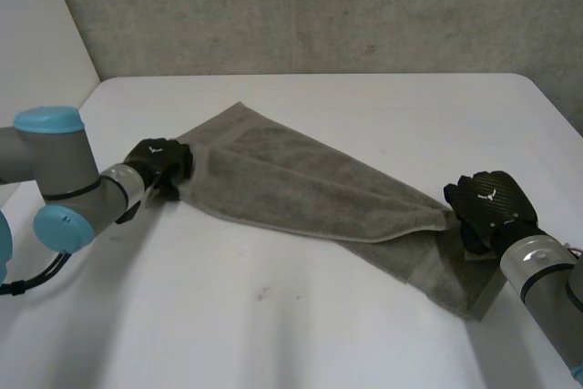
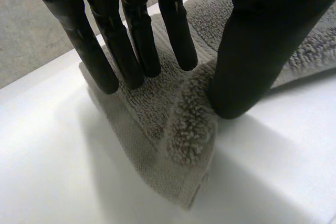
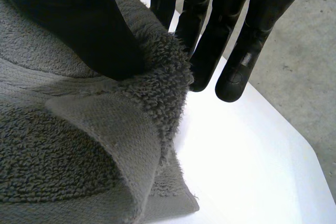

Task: Fold the towel.

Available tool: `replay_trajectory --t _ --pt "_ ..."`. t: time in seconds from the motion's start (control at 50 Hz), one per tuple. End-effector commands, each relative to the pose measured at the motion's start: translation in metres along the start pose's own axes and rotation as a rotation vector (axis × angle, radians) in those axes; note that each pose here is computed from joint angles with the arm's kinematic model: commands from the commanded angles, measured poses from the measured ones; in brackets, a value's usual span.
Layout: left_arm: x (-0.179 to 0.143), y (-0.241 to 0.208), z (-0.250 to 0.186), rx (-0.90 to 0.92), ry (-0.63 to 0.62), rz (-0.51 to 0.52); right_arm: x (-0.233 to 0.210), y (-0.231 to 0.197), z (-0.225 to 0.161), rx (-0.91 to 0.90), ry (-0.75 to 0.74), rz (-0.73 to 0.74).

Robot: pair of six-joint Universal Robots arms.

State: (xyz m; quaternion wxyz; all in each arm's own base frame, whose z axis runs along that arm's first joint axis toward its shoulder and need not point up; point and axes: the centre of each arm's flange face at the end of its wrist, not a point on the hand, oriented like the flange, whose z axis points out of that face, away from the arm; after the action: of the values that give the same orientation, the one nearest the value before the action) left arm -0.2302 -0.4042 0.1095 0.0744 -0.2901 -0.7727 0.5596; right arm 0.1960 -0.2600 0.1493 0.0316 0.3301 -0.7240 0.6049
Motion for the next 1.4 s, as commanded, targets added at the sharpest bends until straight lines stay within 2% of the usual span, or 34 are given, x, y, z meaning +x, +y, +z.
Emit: replay_trajectory --t 0.02,0.16,0.3,0.38,0.42,0.52,0.6,0.66,0.68,0.7,0.72,0.74,0.78,0.8,0.82,0.84,0.86,0.92,0.96,1.06,1.1,1.14,1.18,1.2,1.22,1.24,1.26,1.28,1.3,1.32,1.34,1.36,1.38,1.4 --pt "0.006 -0.002 0.005 0.014 0.012 0.009 0.000 0.001 0.000 -0.002 -0.001 -0.007" --pt "0.005 -0.013 0.002 0.039 0.003 0.019 0.004 -0.002 0.003 0.004 0.015 -0.008" --pt "-0.001 -0.056 -0.018 0.116 -0.054 0.043 0.018 -0.017 0.009 0.049 0.061 -0.013" --pt "-0.005 -0.073 -0.031 0.140 -0.081 0.048 0.040 -0.053 0.010 0.161 0.131 -0.037" --pt "-0.013 -0.105 -0.058 0.201 -0.115 0.055 0.048 -0.069 0.006 0.200 0.152 -0.045" --pt "-0.014 -0.138 -0.103 0.246 -0.136 0.071 0.068 -0.108 -0.006 0.226 0.167 -0.052" --pt "-0.013 -0.153 -0.133 0.245 -0.146 0.076 0.077 -0.126 -0.019 0.090 0.076 -0.023" --pt "-0.011 -0.150 -0.158 0.160 -0.127 0.053 0.077 -0.121 -0.018 -0.053 -0.005 0.003" --pt "-0.009 -0.144 -0.167 0.095 -0.110 0.039 0.077 -0.121 -0.018 -0.054 -0.005 0.003" --pt "-0.004 -0.135 -0.175 0.012 -0.080 0.041 0.074 -0.117 -0.020 -0.130 -0.067 -0.005" --pt "-0.004 -0.135 -0.176 0.011 -0.079 0.041 0.065 -0.112 -0.024 -0.200 -0.153 -0.042" --pt "0.004 -0.123 -0.181 -0.069 -0.039 0.065 0.065 -0.112 -0.024 -0.201 -0.154 -0.043" --pt "0.010 -0.111 -0.185 -0.136 0.000 0.102 0.048 -0.098 -0.035 -0.332 -0.336 -0.146" --pt "0.014 -0.098 -0.186 -0.187 0.030 0.151 0.048 -0.098 -0.035 -0.333 -0.337 -0.146" --pt "0.014 -0.098 -0.186 -0.187 0.031 0.152 0.042 -0.089 -0.037 -0.375 -0.411 -0.178" --pt "0.016 -0.088 -0.185 -0.219 0.046 0.196 0.037 -0.080 -0.033 -0.396 -0.455 -0.196" --pt "0.017 -0.081 -0.182 -0.233 0.054 0.228 0.037 -0.080 -0.033 -0.396 -0.455 -0.197" --pt "0.017 -0.071 -0.172 -0.244 0.060 0.239 0.032 -0.070 -0.022 -0.402 -0.466 -0.208" --pt "0.015 -0.054 -0.150 -0.262 0.058 0.235 0.031 -0.067 -0.013 -0.384 -0.451 -0.222" --pt "0.008 -0.058 -0.123 -0.197 0.031 0.260 0.032 -0.064 0.017 -0.307 -0.335 -0.284" --pt "0.004 -0.068 -0.113 -0.153 0.005 0.276 0.038 -0.074 0.037 -0.232 -0.190 -0.332" --pt "-0.003 -0.082 -0.104 -0.099 -0.037 0.282 0.042 -0.086 0.045 -0.172 -0.108 -0.349" --pt "-0.014 -0.125 -0.090 0.057 -0.137 0.274 0.055 -0.121 0.061 0.008 0.095 -0.354" --pt "-0.021 -0.153 -0.086 0.167 -0.198 0.264 0.055 -0.122 0.062 0.009 0.096 -0.354" --pt "-0.021 -0.153 -0.086 0.168 -0.198 0.264 0.066 -0.144 0.067 0.122 0.199 -0.336" --pt "-0.030 -0.182 -0.086 0.290 -0.258 0.247 0.080 -0.167 0.069 0.249 0.303 -0.310" --pt "-0.037 -0.214 -0.090 0.437 -0.312 0.231 0.080 -0.167 0.069 0.251 0.304 -0.310" --pt "-0.037 -0.214 -0.090 0.438 -0.312 0.231 0.095 -0.193 0.065 0.399 0.409 -0.277" --pt "-0.044 -0.242 -0.096 0.581 -0.358 0.216 0.107 -0.214 0.058 0.518 0.485 -0.249" --pt "-0.050 -0.263 -0.101 0.706 -0.388 0.195 0.107 -0.214 0.058 0.519 0.486 -0.248" --pt "-0.050 -0.263 -0.101 0.707 -0.388 0.195 0.117 -0.232 0.050 0.635 0.555 -0.222" --pt "-0.055 -0.281 -0.108 0.831 -0.414 0.174 0.123 -0.244 0.043 0.721 0.602 -0.206" --pt "-0.058 -0.293 -0.113 0.931 -0.428 0.151 0.123 -0.244 0.043 0.722 0.603 -0.206" --pt "-0.058 -0.293 -0.113 0.932 -0.428 0.151 0.125 -0.251 0.039 0.771 0.624 -0.202"
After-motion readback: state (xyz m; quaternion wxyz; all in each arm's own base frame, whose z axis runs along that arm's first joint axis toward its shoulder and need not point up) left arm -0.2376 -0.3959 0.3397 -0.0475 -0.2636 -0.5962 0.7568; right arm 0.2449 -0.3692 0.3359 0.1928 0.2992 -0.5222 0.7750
